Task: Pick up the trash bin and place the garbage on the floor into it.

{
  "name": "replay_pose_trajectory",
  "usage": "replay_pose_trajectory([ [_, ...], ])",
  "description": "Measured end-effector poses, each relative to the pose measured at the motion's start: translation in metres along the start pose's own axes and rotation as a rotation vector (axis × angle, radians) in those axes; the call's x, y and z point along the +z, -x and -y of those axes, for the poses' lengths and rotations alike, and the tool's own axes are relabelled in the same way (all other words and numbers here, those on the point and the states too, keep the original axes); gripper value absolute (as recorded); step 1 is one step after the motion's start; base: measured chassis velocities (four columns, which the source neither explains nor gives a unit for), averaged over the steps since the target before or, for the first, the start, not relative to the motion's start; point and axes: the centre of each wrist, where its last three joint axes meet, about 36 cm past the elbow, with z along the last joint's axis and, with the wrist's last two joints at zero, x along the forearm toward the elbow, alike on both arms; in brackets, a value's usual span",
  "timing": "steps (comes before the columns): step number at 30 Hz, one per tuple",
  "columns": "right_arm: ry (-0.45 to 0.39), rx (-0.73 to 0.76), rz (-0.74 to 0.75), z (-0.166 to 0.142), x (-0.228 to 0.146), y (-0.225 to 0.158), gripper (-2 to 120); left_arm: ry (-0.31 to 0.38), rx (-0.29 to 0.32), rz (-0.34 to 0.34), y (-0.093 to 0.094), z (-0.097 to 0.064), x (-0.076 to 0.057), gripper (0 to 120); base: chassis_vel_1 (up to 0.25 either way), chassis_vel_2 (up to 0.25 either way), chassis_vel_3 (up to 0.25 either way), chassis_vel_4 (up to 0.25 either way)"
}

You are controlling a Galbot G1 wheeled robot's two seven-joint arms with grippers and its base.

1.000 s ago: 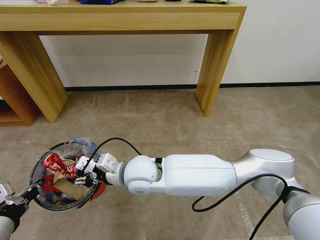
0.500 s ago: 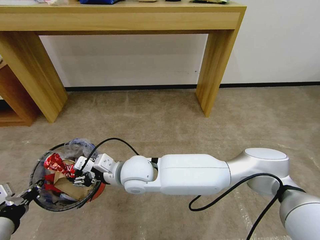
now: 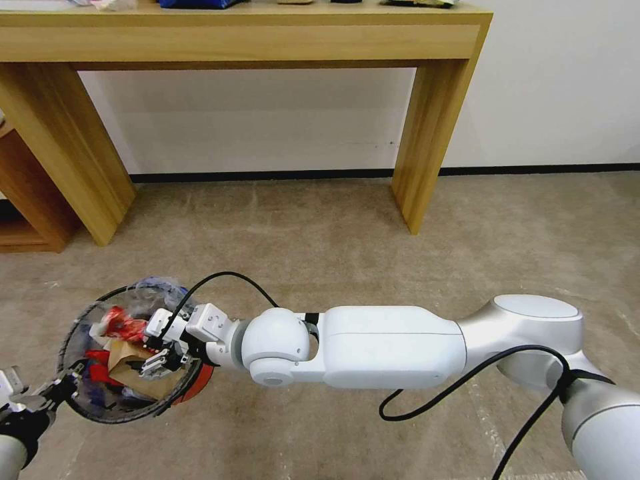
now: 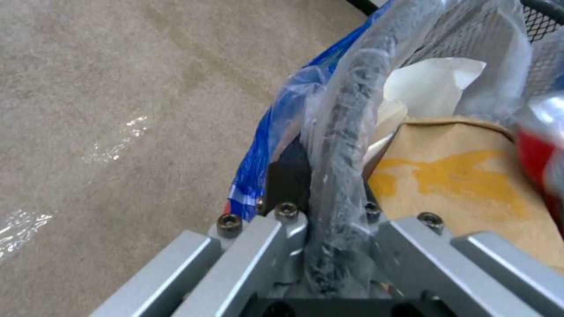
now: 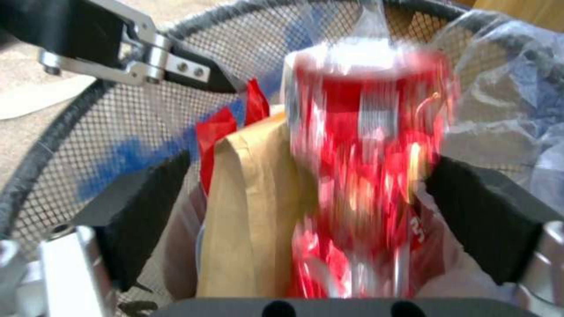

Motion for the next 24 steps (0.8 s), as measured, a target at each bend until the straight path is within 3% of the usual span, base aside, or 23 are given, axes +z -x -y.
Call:
replay_pose_trajectory([
  [24, 0.002, 0.01, 0.054, 0.0, -0.017, -0.024, 98, 0.002, -0.023, -0.005, -0.005, 0.001, 0.002, 2, 0.0, 0.0, 0.0, 0.0],
])
